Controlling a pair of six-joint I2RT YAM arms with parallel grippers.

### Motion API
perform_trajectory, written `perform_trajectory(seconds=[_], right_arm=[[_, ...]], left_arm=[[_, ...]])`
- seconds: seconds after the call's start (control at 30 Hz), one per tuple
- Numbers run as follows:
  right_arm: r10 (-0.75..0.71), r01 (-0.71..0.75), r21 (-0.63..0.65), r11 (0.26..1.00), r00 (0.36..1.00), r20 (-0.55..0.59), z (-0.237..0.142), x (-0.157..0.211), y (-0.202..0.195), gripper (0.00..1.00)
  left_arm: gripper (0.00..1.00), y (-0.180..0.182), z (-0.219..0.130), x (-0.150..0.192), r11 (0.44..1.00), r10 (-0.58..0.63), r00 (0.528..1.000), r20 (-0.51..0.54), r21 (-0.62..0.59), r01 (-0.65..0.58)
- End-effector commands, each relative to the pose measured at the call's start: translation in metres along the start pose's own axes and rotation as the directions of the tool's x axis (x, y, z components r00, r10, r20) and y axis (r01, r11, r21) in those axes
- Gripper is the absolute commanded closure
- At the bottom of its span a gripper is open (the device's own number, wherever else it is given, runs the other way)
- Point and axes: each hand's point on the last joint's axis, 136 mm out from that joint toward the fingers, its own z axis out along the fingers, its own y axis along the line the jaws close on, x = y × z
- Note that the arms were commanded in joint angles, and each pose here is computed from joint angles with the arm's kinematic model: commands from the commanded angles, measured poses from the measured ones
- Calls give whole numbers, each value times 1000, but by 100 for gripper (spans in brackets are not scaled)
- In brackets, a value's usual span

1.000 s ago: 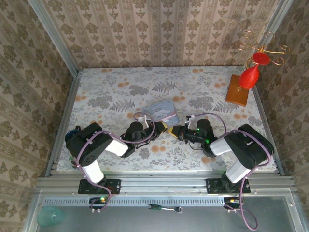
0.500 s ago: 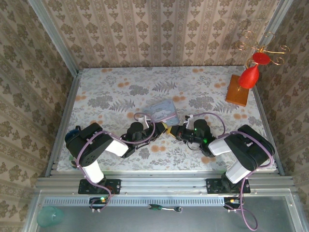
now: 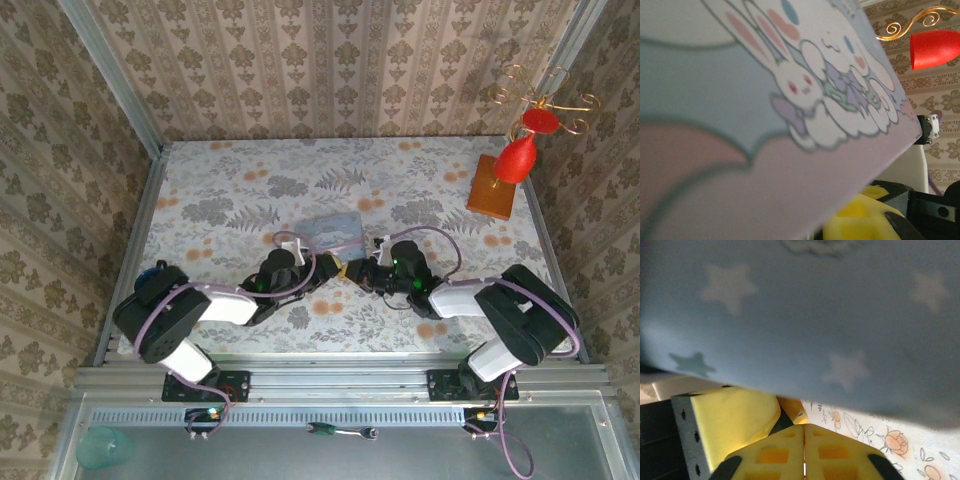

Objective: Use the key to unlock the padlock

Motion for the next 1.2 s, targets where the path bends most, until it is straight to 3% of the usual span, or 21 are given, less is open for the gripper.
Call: perform_trajectory(seconds=[0.0,0.2,0.5,0.67,0.8,1.0,1.17], right_arm=[[-115,116,13,993,990,-77,-2,11,15,71],[-214,221,143,965,975,-67,-19,8,6,52],[-444,446,189,875,894,-57,-32,19,21,48],[-649,633,216,744,761,8,-37,32,30,48],[-750,734,164,659,656,79,-37,51,28,47],[-904,886,179,428,423,67,-28,81,33,42],[-936,907,230,352,341,85,-16,76,34,42]], left_arm=[[90,-12,-11,-4,990,137,990,-17,-29,-137],[90,-2,-40,-21,958,237,971,13,-168,-232],[90,17,-61,-22,938,245,969,21,-259,-231],[91,21,-51,-19,936,236,972,-16,-266,-232],[91,25,-45,-12,945,207,978,-14,-255,-204],[91,23,-41,2,946,207,978,-40,-247,-210],[91,25,-36,9,948,207,977,-53,-237,-214]])
